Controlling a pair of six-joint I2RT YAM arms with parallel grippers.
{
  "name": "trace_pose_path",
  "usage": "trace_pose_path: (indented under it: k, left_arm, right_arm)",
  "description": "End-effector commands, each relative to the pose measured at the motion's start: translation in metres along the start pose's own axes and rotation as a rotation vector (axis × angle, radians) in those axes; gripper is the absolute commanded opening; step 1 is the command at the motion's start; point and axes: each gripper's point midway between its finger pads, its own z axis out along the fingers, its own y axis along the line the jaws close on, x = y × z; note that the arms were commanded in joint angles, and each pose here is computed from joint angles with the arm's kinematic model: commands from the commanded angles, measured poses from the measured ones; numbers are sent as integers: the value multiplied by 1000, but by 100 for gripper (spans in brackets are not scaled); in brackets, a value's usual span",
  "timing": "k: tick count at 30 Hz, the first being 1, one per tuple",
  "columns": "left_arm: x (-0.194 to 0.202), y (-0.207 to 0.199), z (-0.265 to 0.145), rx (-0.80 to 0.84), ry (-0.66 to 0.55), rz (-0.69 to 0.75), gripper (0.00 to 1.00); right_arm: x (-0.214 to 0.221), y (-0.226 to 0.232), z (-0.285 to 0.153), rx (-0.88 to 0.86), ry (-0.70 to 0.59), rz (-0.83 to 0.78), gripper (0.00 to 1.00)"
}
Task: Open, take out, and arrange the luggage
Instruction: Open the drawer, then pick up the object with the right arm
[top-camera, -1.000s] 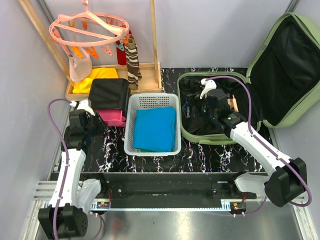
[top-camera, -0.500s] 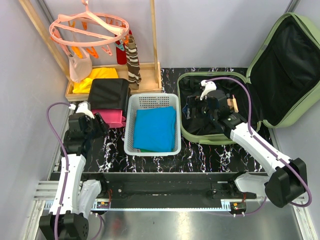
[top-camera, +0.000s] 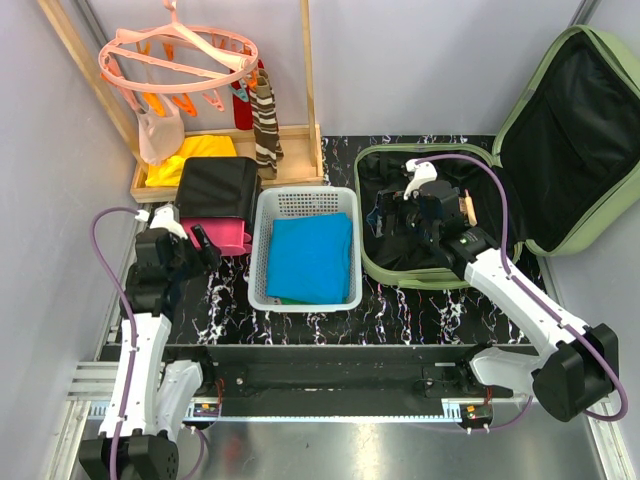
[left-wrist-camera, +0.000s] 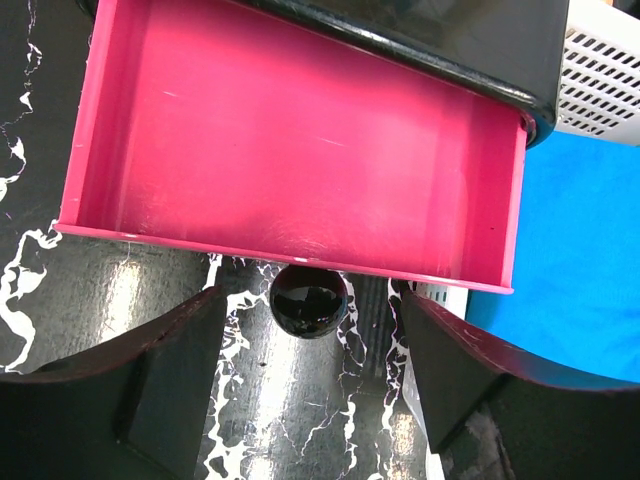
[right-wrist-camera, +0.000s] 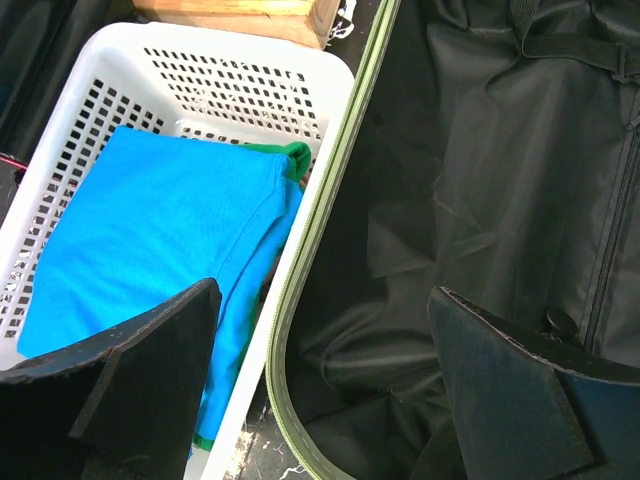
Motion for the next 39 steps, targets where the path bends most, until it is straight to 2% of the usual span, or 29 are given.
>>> trace_pose_path:
  k: [1,7,14,18,21,22,24,25,27,29,30,32,33,39]
  left_arm:
    - [-13,-6,-6,25,-51,10,76]
    - [-23,-20,-22,104,-126,65,92]
    - [-26,-21,-30,105,-159,53,99]
    - [-41,-26,-41,115,-208,89,99]
    - [-69,-32,-49,117,-283,134,99]
    - [-74,-33,-44,119,-270,148,99]
    - [-99,-49,-47,156,-321,182,99]
    - [-104,-51,-37,156,-300,194,99]
    - [-130,-67,-38,180,-351,216,99]
    - [-141,-79,-21,208,-329,211,99]
    - [-159,-91,-25,239,-367,219,99]
    - [-160,-107,-7,273,-323,239,99]
    - [-172,-114,-9,283,-346,247,99]
    - [-164,-105,31,231,-288,274,99]
  right_arm:
    - [-13,-3,-9,12,-38,5,94]
    - [-18,-19,-15,99,-40,-41,95]
    - [-23,-38,-23,177,-35,-59,99]
    - [-26,-71,-35,290,-31,-51,100]
    - [-27,-102,-42,336,-4,4,100]
    - [-34,-118,-47,369,-14,53,100]
    - [-30,-134,-43,399,21,93,100]
    - [-37,-141,-44,418,14,108,100]
    - [-31,-170,-35,478,47,154,100]
    - [-28,-203,-25,527,77,240,100]
    - [-26,-208,-20,517,83,275,98]
    - [-15,-226,-7,546,103,374,96]
    - [-14,-235,-5,562,92,413,95]
    - [20,-265,9,624,92,564,91]
